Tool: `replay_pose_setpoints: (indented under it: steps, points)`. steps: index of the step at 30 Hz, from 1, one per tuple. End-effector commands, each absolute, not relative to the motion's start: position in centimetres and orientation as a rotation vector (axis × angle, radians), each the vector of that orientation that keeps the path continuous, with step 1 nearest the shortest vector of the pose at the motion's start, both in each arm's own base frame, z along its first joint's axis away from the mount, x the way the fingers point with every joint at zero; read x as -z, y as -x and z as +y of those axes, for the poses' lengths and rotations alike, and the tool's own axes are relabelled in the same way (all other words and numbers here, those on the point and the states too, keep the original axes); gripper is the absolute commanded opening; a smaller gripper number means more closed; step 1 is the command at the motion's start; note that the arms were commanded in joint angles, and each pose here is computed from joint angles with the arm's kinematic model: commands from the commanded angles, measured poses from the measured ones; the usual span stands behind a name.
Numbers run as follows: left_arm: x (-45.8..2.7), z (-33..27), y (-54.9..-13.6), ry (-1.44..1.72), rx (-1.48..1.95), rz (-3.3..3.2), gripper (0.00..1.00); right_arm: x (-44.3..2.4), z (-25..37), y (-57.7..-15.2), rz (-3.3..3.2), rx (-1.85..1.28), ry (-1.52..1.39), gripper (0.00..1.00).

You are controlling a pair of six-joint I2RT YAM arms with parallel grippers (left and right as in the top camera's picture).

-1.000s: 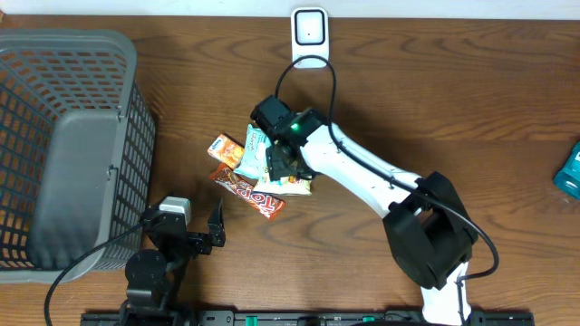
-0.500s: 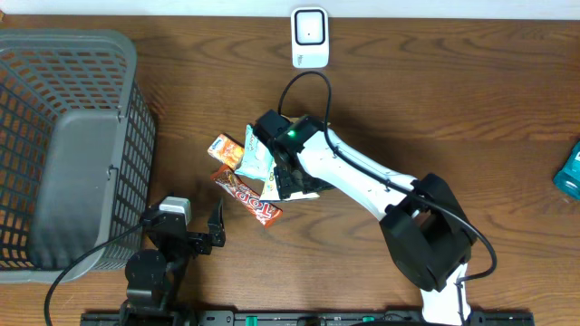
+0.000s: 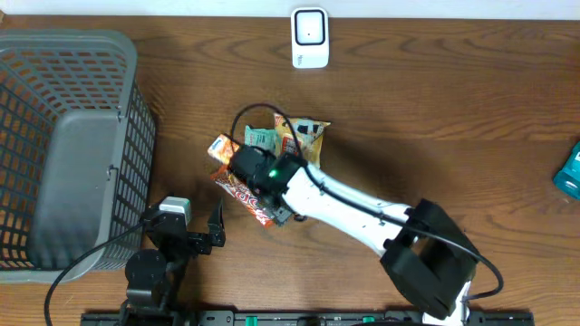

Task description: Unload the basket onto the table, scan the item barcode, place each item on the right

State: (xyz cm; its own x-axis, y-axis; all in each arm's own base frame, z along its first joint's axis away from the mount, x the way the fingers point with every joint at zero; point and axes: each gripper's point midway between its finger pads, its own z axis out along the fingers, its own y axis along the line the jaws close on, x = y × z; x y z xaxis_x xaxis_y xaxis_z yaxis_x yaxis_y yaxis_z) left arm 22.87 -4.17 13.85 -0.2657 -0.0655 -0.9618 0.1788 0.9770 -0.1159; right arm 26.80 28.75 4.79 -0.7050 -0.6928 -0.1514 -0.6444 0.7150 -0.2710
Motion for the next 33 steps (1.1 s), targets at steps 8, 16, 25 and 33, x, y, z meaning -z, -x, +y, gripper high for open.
replay_pose_setpoints:
  steps: [8, 16, 25, 33]
  points:
    - [-12.7, -4.5, -22.8, -0.095, 0.25, 1.85, 0.98, -1.1, 25.2, -29.9, 2.574, 0.408, 0.957, 0.16]
    - [-12.7, -4.5, -22.8, -0.095, 0.25, 1.85, 0.98, -9.2, 24.9, -31.0, 2.74, -0.045, 0.694, 0.01]
    - [-12.7, -4.5, -22.8, -0.095, 0.25, 1.851, 0.98, -20.2, 21.6, -30.3, 2.68, -1.254, 0.387, 0.01]
    - [-12.7, -4.5, -22.8, -0.095, 0.25, 1.851, 0.98, -27.4, 22.1, -28.6, 2.21, -2.021, 0.48, 0.01]
